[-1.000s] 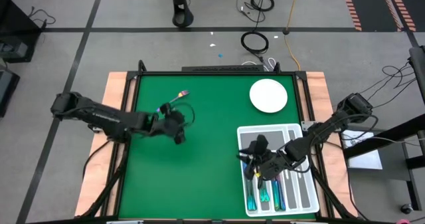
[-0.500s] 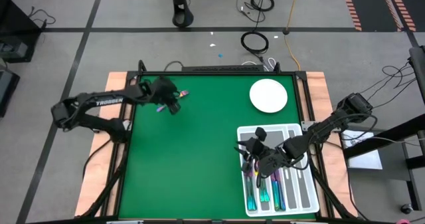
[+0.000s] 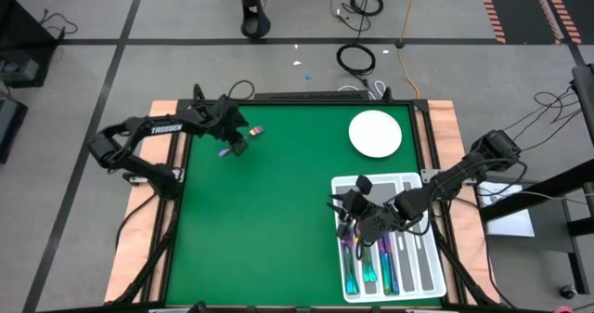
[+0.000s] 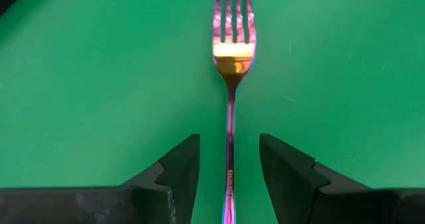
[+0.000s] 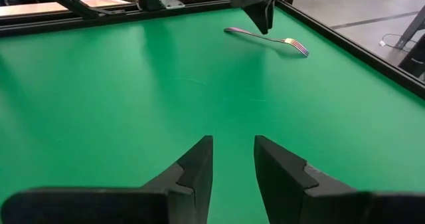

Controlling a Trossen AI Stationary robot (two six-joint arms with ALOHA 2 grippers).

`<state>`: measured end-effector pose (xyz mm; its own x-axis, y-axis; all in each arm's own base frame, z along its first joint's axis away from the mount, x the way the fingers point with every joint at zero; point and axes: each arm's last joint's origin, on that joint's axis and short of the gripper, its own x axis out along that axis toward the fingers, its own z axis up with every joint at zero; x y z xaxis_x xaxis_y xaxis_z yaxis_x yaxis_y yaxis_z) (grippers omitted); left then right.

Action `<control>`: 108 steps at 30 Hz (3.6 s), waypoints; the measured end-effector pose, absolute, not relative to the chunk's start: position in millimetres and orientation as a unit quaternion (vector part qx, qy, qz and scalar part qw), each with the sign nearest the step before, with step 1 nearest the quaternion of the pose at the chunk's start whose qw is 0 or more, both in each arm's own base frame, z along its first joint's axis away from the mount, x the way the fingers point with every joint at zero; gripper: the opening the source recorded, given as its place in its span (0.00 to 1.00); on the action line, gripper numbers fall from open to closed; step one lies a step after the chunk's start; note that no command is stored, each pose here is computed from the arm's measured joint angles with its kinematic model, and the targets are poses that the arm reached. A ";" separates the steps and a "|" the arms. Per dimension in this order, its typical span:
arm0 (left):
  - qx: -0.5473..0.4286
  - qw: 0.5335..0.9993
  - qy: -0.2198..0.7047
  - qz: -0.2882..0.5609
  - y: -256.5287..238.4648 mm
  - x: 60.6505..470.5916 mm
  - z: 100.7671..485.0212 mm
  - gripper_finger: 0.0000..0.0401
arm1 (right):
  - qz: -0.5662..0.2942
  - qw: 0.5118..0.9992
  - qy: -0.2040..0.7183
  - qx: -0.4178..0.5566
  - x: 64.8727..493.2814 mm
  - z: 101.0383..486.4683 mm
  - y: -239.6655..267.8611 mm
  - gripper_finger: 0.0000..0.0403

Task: Sort silverware
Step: Put the fork into the utensil organizer

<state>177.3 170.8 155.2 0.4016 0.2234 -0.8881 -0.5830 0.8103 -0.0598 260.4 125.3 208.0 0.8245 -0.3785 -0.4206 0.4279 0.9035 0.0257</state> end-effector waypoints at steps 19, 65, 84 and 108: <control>-0.192 0.795 0.522 0.241 177.6 184.8 127.3 0.37 | -0.212 0.952 0.212 0.055 260.2 206.4 125.3 0.24; -0.156 0.959 0.110 -0.210 -3.5 255.8 266.6 0.03 | -0.069 0.979 0.154 0.114 266.6 226.0 148.1 0.24; -0.132 0.930 -0.064 -0.336 -108.5 285.6 248.7 0.04 | 0.133 0.985 -0.090 0.057 275.3 280.9 152.1 0.24; -0.119 0.906 -0.113 -0.389 -129.8 328.1 244.7 0.04 | 0.221 0.968 -0.115 0.039 288.2 269.4 152.2 0.52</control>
<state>328.1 -129.8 244.7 0.6711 -0.6790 0.2977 0.7329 0.6681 -0.1283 288.2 152.2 269.4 0.8757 0.4191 0.2397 -0.4371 0.8991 0.0247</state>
